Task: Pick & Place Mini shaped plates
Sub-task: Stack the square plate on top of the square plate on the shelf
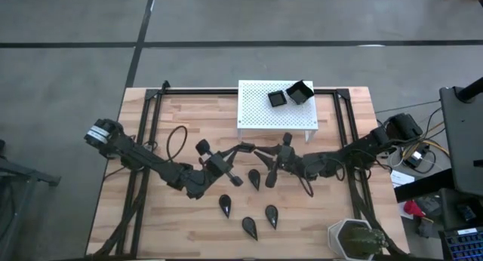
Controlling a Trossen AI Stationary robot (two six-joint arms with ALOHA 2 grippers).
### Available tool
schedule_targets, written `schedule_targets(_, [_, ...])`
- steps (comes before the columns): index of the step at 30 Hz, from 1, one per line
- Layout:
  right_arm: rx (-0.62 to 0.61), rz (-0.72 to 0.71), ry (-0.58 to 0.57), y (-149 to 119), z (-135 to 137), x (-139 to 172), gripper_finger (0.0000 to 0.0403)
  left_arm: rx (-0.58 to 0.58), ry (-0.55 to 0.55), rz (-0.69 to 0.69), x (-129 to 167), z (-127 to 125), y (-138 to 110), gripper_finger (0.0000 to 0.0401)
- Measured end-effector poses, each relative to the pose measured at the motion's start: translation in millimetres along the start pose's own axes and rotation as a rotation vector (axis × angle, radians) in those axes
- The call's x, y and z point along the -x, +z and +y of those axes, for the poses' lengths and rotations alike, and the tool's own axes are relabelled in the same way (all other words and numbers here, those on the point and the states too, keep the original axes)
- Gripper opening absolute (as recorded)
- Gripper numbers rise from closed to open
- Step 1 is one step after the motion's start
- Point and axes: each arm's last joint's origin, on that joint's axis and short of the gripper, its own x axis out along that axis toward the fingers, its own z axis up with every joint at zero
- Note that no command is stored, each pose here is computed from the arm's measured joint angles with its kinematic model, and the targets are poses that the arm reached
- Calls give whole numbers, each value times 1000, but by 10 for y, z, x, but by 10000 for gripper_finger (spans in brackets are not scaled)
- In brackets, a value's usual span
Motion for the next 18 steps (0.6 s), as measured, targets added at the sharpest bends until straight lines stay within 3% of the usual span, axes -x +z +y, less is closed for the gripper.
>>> schedule_targets(18, [-12, -18, -1, 46, -22, -42, 68, 15, 16, 0, -102, 41, 20, 0])
